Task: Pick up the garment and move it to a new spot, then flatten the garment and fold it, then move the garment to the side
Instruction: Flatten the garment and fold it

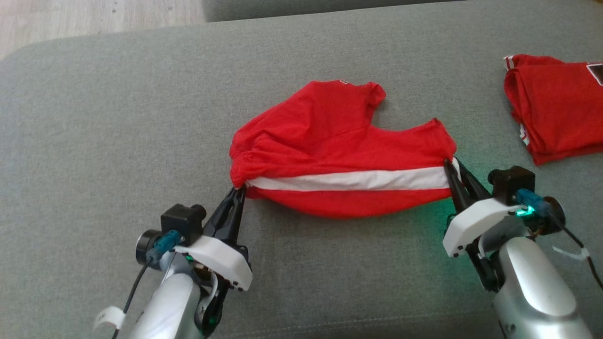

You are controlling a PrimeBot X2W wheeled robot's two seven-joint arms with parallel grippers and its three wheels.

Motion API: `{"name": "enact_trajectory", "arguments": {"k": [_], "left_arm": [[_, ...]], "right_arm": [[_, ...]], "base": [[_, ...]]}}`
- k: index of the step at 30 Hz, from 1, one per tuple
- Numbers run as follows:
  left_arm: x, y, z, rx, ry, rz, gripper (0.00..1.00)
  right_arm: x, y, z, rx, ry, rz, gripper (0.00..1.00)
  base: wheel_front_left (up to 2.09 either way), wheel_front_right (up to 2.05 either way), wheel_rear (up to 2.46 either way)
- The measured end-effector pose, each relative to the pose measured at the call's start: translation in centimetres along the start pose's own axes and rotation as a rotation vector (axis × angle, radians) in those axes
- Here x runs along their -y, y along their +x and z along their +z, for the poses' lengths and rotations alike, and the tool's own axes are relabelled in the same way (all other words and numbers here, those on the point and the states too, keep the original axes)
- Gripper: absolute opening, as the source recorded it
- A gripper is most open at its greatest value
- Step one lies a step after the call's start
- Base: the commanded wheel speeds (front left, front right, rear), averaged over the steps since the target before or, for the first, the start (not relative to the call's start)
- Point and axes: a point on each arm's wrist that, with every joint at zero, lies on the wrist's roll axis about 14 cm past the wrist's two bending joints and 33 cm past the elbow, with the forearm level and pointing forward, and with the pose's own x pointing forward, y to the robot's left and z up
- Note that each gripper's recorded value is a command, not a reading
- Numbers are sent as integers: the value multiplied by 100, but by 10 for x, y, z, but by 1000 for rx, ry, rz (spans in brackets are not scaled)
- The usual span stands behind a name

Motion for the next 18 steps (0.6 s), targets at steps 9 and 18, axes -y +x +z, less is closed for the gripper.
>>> {"name": "enact_trajectory", "arguments": {"k": [9, 18], "left_arm": [[-16, -10, 7, 30, 1, 58, 0], [-18, -21, -16, -38, -1, 68, 0]], "right_arm": [[-23, -14, -10, 8, 55, 23, 0], [-30, -24, -33, -50, 85, 25, 0]], "base": [[0, 0, 0], [0, 0, 0]]}}
